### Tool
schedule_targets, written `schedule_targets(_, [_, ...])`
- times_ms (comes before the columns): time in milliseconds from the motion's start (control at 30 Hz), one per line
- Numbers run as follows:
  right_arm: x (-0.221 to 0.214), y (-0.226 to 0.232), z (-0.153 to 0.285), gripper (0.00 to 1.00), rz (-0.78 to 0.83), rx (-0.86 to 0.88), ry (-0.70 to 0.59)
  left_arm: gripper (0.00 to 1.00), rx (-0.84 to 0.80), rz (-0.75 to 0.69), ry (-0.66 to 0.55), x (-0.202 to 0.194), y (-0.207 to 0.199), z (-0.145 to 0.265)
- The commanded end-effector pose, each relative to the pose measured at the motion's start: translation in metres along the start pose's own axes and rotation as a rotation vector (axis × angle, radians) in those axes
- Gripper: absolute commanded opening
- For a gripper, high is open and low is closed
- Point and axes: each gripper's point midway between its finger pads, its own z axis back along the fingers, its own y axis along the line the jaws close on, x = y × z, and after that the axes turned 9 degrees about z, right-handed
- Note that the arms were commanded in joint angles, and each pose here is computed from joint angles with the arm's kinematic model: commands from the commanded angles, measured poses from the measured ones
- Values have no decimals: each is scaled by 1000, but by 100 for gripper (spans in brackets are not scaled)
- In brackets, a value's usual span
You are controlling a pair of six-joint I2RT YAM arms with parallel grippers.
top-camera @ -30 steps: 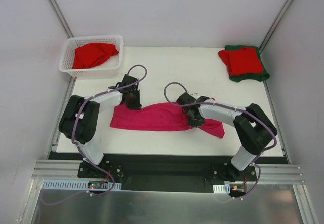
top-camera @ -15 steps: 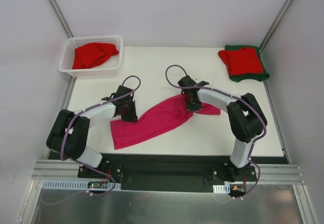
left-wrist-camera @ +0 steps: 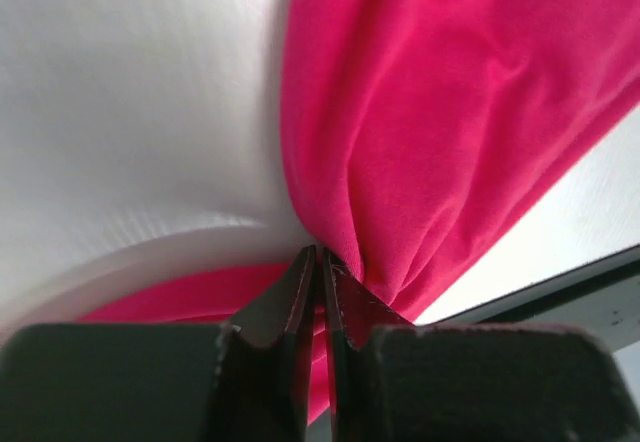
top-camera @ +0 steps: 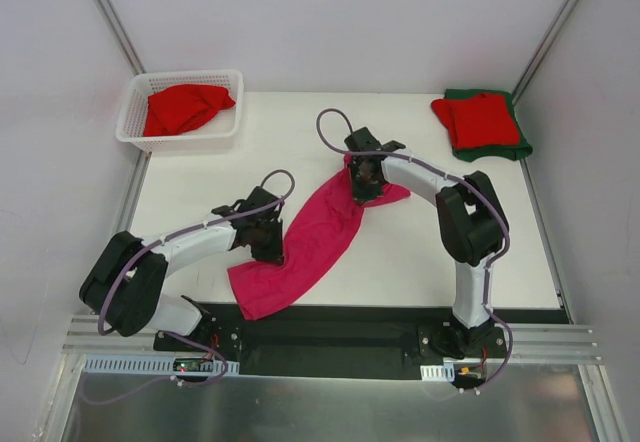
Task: Fold and stack the t-shirts
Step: Rotate the tshirt 90 degrees
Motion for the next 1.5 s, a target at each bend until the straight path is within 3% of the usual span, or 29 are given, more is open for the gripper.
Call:
schedule_targets(0, [17,25,7,1,37,149,-14,6,-48,-7,30,-17,-17,10])
schedule_targets(367, [59,28,17,1,-33,336,-46,7,-124,-85,71,-29,-54,17])
schedule_targets(567, [73,25,14,1,-12,356,-26,7,-144,-115,70,-26,-70,18])
schedule_targets(900, [68,-3,43,1,-3,225,-103,7,-174,-149,34,-19,-85,28])
schedule_targets(1067, [33,0,36,1,-10,255,-26,8,-143,-161,10,-16,-79,36])
schedule_targets(1267, [7,4,20,1,-16,263,18,14,-110,-172,-158,10,-79,69])
schedule_targets(1467, [17,14,17,1,-8,284,-4,17,-110,-176,-361,44,-83,114])
